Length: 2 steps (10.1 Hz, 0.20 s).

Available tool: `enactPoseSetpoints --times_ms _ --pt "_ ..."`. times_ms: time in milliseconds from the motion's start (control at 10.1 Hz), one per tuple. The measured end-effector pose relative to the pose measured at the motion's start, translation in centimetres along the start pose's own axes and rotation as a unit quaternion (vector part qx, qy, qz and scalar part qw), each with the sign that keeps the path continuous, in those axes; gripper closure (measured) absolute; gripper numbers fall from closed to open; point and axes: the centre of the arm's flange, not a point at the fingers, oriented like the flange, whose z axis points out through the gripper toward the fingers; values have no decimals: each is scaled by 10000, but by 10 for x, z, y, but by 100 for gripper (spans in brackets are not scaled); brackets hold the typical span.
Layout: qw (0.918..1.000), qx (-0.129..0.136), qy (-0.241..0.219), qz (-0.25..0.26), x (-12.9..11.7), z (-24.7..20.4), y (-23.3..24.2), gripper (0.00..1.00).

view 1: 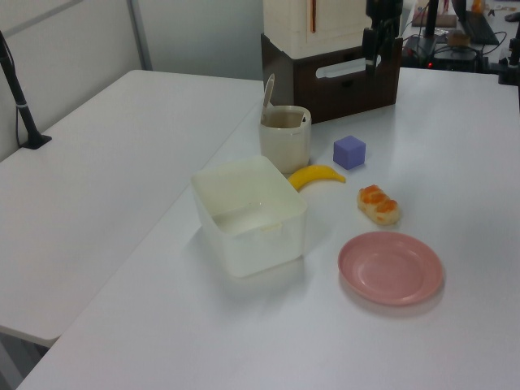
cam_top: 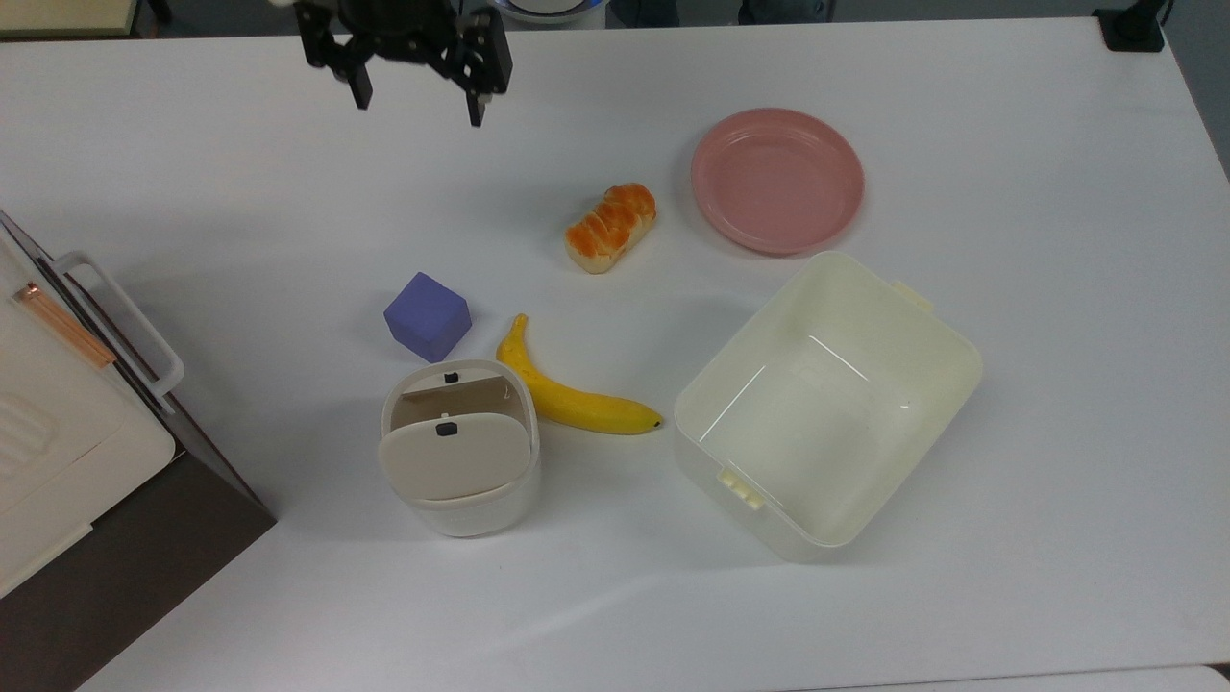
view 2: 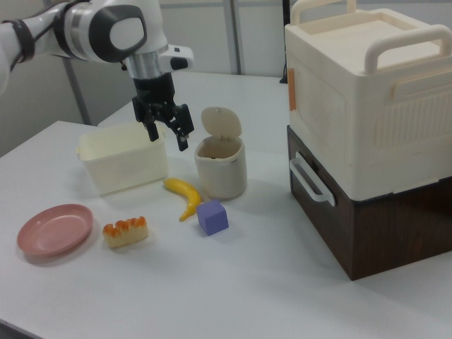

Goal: Grab it up and put it in the trash

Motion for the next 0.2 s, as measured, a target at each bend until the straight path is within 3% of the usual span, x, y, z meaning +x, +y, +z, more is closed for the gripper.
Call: enactPoseSetpoints --times_ms 198 --pt "10000 56 -17 11 2 -1 -1 0"
